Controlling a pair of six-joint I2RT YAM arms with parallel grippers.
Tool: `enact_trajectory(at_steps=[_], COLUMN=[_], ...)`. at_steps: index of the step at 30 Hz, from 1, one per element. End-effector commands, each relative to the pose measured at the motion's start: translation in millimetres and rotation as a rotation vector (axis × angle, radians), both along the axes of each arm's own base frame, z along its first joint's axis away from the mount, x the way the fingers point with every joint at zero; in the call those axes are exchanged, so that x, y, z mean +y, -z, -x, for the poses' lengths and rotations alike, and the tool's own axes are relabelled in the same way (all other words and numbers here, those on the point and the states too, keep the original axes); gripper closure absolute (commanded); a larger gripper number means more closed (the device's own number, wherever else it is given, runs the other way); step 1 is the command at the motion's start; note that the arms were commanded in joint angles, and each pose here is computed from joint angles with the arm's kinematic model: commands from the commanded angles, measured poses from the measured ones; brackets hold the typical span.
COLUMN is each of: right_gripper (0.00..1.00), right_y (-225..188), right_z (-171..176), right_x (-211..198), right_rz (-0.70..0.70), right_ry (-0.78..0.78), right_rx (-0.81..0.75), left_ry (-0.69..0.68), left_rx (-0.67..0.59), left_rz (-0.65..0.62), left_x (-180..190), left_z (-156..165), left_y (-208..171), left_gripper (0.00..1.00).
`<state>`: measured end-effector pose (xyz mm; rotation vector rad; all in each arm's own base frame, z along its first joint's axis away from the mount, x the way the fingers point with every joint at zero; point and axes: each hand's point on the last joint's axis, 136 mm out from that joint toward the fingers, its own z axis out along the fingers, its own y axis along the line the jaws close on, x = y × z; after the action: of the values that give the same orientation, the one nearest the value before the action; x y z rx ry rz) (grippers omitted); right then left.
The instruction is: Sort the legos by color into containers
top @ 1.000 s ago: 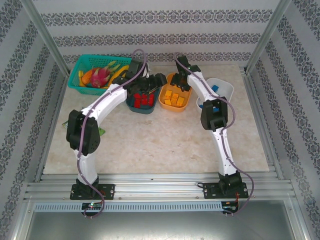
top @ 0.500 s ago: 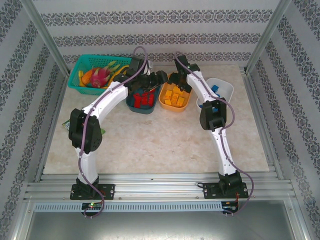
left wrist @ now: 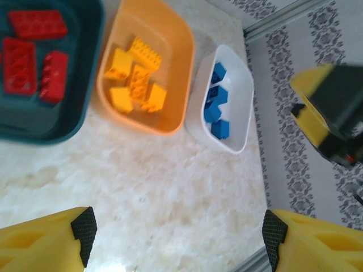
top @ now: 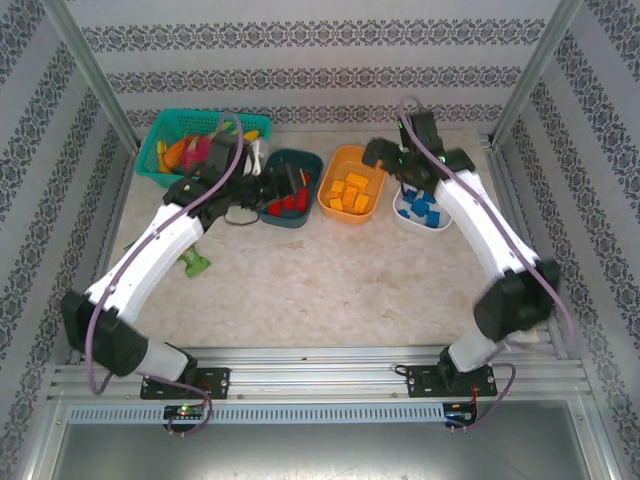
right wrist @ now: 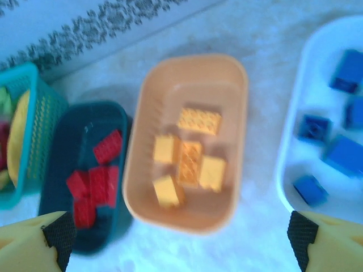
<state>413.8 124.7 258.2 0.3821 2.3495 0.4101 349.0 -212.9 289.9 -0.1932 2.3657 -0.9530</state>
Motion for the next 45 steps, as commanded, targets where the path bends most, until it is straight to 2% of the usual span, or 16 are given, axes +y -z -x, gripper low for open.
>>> enact_trajectory(at_steps=[1,6,8,9,13,17,20,22,25,28,30,32,37,40,45], right_gripper=[0.02,0.02,0.02,0.02,0.02,0.02,0.02,0.02,0.02,0.02,0.02,0.02,0.02,0.02,0.02], right_y=[31.8,73.7,83.2,86.5,79.3,55.3,39.5,29.0,20.2,27.0,43.6,70.3,122.9,136.0,132.3], right_z=[46.6,140.7,169.5,177.9,191.2,175.7,156.2,141.9,122.0,106.9,102.5,101.3,93.0,77.9,37.9], right_x=[0.4,-7.0,-13.4,-16.4,-28.6,-43.8,-85.5,-103.9,-116.5,-117.8,-118.8,-127.3,-140.6,-142.4,-139.3], right_rz=[0.055,0.048,0.043,0.035,0.020,0.112,0.279,0.331,0.347,0.444,0.509,0.541,0.488,0.467,0.440], right_ry=[-0.113,-0.227,-0.237,-0.232,-0.188,-0.121,0.099,0.185,0.202,0.127,0.083,0.087,0.124,0.124,0.103], right_rx=[-0.001,0.025,-0.001,-0.016,-0.080,-0.123,-0.125,-0.162,-0.272,-0.398,-0.438,-0.409,-0.390,-0.386,-0.429], left_ry=[-0.034,-0.073,-0.093,-0.099,-0.156,-0.297,-0.475,-0.610,-0.612,-0.634,-0.581,-0.541,-0.498,-0.484,-0.535], left_rx=[0.060,0.108,0.122,0.125,0.124,0.081,0.063,0.024,-0.150,-0.284,-0.323,-0.332,-0.319,-0.343,-0.338], left_rz=[-0.086,-0.138,-0.137,-0.133,-0.158,-0.323,-0.528,-0.680,-0.879,-1.057,-1.081,-1.038,-1.064,-1.028,-0.935], left_x=[32.6,64.9,73.8,75.9,91.0,131.6,179.2,212.0,229.7,246.1,245.7,242.2,238.0,231.7,239.3], left_z=[36.4,92.5,108.8,113.8,124.9,125.4,124.6,120.4,98.3,84.9,75.6,67.6,50.0,31.2,-1.6], left_y=[27.0,57.0,68.3,72.0,84.6,81.2,70.4,59.3,45.7,48.8,67.7,92.7,128.7,143.9,167.2], left_gripper=[0.19,0.16,0.10,0.00,0.00,0.00,0.00,0.00,0.00,0.00,0.00,0.00,0.00,0.00,0.00])
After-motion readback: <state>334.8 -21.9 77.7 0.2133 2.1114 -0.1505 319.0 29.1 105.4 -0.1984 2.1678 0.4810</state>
